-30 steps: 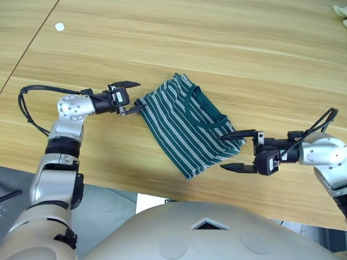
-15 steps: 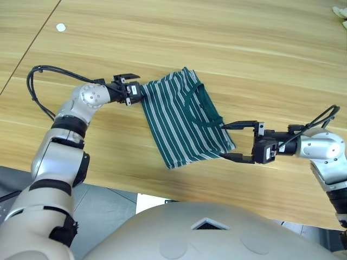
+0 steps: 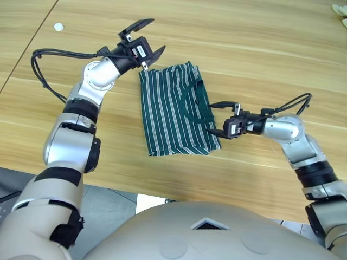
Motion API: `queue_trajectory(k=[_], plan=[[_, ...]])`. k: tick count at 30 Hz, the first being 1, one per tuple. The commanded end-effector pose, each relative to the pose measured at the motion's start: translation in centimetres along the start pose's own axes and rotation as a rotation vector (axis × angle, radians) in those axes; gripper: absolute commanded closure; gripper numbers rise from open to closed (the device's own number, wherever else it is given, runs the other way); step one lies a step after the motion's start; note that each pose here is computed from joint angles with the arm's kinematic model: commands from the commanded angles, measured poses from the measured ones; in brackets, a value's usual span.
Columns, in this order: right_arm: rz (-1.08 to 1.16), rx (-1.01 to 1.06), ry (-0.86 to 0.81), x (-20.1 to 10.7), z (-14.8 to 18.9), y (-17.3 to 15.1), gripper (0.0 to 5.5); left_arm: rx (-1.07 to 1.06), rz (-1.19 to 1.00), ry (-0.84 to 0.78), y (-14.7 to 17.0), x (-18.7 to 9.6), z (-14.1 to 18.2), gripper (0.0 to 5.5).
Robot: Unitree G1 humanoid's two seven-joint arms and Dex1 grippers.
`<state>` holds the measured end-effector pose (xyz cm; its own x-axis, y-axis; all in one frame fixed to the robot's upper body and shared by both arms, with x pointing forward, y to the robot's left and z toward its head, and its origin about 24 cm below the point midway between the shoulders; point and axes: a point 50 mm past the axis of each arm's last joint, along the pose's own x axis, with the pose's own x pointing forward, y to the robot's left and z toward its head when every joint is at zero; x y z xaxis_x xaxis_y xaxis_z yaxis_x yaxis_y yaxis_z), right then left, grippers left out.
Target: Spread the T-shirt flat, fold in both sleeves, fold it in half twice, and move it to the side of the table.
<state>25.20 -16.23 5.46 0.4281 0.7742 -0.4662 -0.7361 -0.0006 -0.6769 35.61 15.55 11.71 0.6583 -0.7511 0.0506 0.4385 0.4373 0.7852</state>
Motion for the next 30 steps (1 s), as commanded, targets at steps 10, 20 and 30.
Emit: queue_trajectory(k=[10, 20, 30], plan=[[-0.239, -0.191, 0.242, 7.7, -2.3, -5.8, 1.47, -0.092, -0.006, -0.113, -1.0, -1.6, 0.9, 2.09], [-0.074, -0.170, 0.310, 4.4, -5.5, -2.7, 1.47, -0.096, -0.016, -0.098, -1.6, -1.8, 0.7, 2.09], [-0.003, -0.118, 0.188, -1.3, -3.1, -0.4, 1.47, -0.101, -0.052, -0.091, -2.6, -2.3, 0.6, 2.09]])
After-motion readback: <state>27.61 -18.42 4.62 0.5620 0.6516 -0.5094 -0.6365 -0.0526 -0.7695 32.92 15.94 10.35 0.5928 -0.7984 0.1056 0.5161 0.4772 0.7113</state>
